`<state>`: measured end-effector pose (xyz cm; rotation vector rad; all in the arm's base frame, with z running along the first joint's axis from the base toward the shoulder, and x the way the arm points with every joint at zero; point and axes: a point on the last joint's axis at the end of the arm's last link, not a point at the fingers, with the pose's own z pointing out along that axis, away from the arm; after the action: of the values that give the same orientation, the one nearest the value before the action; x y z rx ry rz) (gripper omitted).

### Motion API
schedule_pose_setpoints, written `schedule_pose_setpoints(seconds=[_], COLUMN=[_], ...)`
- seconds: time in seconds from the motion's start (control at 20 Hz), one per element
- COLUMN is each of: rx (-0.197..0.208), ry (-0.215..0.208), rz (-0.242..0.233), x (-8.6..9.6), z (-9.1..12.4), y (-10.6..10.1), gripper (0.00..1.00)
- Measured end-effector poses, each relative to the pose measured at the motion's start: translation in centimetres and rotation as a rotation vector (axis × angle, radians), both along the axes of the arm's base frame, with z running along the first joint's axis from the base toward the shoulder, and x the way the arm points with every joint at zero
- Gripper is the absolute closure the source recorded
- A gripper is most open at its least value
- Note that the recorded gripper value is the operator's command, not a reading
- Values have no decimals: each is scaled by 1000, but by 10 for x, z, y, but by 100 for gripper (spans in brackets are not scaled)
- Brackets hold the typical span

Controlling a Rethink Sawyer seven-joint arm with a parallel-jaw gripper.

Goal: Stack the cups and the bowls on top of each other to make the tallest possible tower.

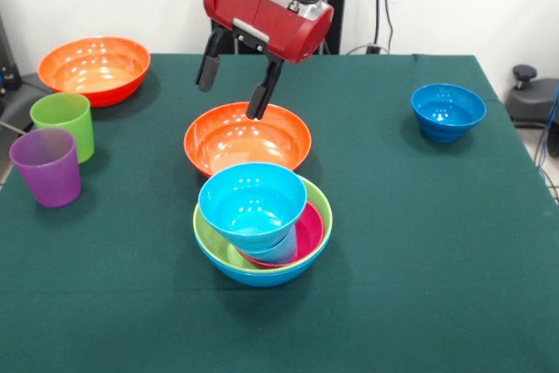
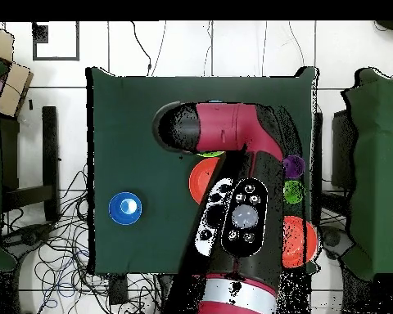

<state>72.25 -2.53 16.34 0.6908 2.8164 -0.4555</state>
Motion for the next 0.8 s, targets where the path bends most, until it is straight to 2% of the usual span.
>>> schedule_pose_setpoints(seconds=[0.45,0.8], rx=[29,48], ry=[-31,-6], rz=[10,-2], x=[-22,-38], z=[-21,-32], y=[-4,-6], gripper=[0,0])
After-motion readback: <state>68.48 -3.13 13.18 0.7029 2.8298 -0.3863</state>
